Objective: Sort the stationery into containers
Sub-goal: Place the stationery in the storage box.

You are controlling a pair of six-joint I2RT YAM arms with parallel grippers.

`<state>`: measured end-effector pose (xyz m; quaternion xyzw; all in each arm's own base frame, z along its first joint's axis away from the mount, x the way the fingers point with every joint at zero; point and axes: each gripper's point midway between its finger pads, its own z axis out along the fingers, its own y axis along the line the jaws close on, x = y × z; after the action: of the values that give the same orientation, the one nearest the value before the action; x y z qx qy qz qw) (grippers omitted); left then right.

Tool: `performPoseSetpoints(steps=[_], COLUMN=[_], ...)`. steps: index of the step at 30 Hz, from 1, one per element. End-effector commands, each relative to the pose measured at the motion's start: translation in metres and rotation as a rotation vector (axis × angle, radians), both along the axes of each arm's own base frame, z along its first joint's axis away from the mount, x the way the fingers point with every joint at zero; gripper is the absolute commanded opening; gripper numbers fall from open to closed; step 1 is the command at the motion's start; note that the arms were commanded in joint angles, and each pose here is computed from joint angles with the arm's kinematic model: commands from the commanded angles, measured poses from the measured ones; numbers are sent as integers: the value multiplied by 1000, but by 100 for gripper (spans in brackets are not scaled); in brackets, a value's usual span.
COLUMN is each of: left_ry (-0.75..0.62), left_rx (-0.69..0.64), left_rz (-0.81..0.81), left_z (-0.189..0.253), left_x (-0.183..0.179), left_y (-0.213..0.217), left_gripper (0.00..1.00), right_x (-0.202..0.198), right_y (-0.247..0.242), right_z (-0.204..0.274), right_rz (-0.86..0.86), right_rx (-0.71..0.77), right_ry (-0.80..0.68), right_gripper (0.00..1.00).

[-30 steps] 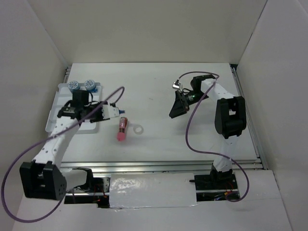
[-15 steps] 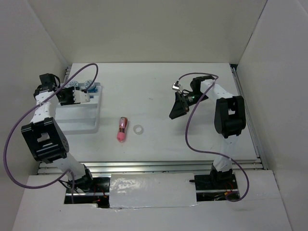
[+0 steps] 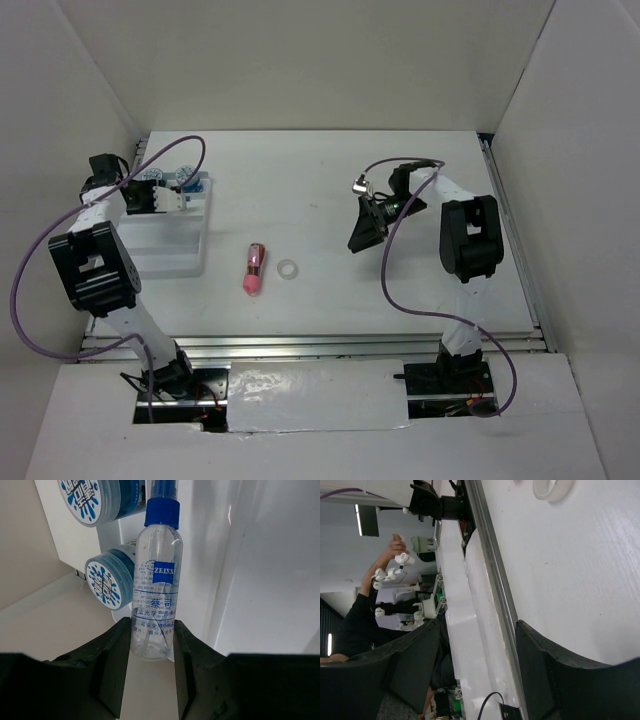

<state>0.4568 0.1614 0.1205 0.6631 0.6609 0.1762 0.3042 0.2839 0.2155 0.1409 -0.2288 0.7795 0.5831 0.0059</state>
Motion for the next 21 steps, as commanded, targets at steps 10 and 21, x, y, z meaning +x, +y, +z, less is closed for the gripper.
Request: performPoseSetpoints(steps=[10,21], left_ry=[-54,-107], left_rx=[43,8], left_rz=[-23,-64], left_z=[-15,25], left_x=[29,21], left_y=[-3,-16], left_gripper=[42,69], right_x=[-14,-20], right_y=[3,1], right_z=[10,15], right_rz=[13,13], right_rx=[-14,-16], right_ry=[117,101], right_gripper=[68,68])
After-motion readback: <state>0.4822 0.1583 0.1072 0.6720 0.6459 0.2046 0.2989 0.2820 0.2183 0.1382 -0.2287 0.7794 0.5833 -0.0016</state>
